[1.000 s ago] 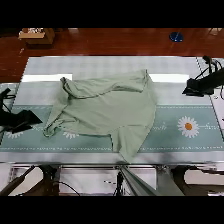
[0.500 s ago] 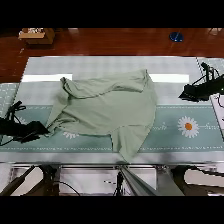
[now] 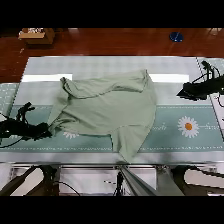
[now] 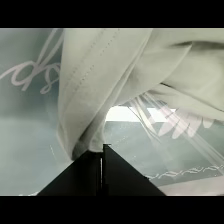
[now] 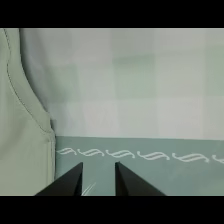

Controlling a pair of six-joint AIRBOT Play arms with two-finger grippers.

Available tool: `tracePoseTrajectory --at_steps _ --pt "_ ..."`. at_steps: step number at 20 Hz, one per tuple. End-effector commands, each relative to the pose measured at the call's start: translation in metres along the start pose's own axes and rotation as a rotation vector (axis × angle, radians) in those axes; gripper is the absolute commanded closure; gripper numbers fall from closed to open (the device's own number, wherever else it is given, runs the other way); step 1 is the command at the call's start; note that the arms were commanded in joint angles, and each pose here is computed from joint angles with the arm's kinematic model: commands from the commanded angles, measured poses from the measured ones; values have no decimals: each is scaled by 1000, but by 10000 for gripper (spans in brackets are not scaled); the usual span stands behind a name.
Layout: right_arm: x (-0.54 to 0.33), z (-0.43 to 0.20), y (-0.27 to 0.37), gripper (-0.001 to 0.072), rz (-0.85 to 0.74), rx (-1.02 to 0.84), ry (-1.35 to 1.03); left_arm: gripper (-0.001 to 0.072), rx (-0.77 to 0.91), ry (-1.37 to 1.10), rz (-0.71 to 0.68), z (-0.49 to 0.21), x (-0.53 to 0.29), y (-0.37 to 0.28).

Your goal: Fold the shirts.

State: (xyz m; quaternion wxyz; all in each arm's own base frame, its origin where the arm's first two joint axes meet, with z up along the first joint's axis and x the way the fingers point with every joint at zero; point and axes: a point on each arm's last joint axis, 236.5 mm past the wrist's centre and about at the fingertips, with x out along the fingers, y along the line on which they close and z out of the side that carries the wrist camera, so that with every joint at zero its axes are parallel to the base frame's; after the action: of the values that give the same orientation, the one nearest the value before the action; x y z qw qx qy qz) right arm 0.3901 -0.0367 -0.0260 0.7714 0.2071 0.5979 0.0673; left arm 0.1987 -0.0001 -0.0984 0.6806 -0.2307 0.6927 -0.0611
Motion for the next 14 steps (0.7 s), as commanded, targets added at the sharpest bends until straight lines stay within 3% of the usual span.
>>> tracePoseTrajectory --at_steps 1,3,7,10,12,14 --pt "-16 -2 -11 389 -79 -47 -14 684 9 2 7 -1 3 0" --pt "-23 -15 -30 315 -126 -27 31 684 12 7 4 -3 1 -2" --pt "-28 -33 -40 314 -9 127 55 686 48 -40 15 0 -9 -5" --pt "-27 -50 -41 308 28 126 102 687 71 -91 27 3 -20 -9" --pt "-15 -65 -41 220 45 140 138 687 87 -128 37 6 -27 -12" --pt "3 -85 -28 220 119 181 173 687 94 -148 42 7 -31 -13"
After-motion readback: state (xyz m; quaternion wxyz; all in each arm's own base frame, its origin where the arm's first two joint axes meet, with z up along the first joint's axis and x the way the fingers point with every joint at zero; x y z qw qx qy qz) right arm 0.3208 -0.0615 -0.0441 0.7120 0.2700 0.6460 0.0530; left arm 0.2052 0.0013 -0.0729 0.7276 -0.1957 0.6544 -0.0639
